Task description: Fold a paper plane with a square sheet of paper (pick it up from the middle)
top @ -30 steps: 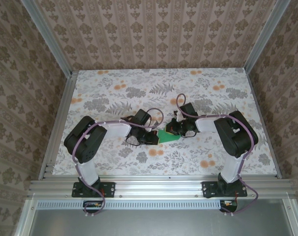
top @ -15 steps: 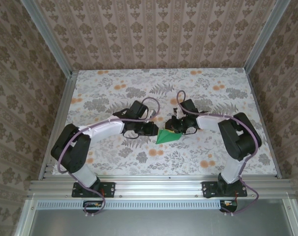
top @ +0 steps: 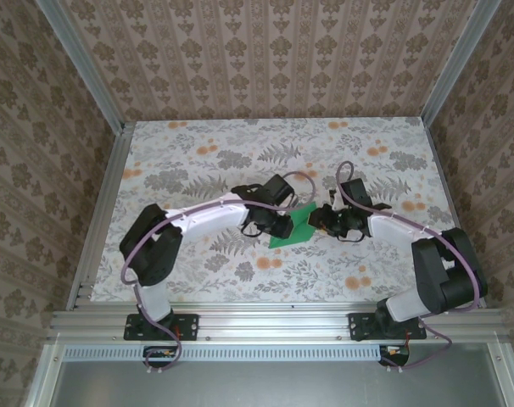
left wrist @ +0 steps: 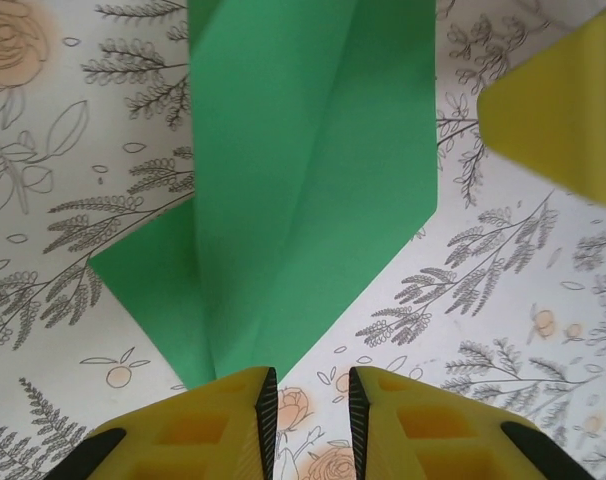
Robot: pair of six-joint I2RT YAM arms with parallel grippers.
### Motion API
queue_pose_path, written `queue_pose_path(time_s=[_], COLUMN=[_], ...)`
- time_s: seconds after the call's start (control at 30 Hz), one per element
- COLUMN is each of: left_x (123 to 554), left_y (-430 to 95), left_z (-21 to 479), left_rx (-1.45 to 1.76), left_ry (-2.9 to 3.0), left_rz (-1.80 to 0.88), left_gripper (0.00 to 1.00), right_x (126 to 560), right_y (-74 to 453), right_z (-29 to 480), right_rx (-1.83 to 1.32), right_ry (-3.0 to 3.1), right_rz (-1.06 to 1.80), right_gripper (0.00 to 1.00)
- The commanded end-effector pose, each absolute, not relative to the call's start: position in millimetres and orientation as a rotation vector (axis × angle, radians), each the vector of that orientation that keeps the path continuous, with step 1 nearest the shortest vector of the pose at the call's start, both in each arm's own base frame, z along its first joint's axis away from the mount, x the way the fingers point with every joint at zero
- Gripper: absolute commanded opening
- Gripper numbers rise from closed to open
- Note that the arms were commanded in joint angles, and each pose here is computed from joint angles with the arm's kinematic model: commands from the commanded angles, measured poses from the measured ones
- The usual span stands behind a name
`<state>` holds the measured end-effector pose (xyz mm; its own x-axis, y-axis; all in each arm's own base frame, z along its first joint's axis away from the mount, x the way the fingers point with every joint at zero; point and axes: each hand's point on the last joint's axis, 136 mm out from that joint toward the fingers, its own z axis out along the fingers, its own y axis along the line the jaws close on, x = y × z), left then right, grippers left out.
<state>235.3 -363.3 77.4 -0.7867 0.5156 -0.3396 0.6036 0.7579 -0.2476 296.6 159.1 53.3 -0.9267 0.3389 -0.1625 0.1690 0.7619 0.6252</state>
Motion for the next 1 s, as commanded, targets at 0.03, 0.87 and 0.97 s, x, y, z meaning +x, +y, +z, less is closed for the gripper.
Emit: queue_pose_path(time_s=[0.03, 0.87, 0.97], left_x=[246, 222, 217], left_y=[-347, -341, -344], left_z=[64, 4, 3], left_rx=[0.977, 0.954, 0.928], left_ry=[2.696, 2.903, 2.923], left_rz=[-0.218, -0.304, -0.353], left_gripper=[0.29, 0.14, 0.14], right_x=[283, 297, 298], right_y=[157, 171, 172], right_z=[43, 21, 22], right_rx=[0.446, 0.543, 0.556], right_ry=[2.716, 2.703, 2.693], right_rz=[0.927, 1.053, 1.067], right_gripper=[0.37, 0.44, 0.44])
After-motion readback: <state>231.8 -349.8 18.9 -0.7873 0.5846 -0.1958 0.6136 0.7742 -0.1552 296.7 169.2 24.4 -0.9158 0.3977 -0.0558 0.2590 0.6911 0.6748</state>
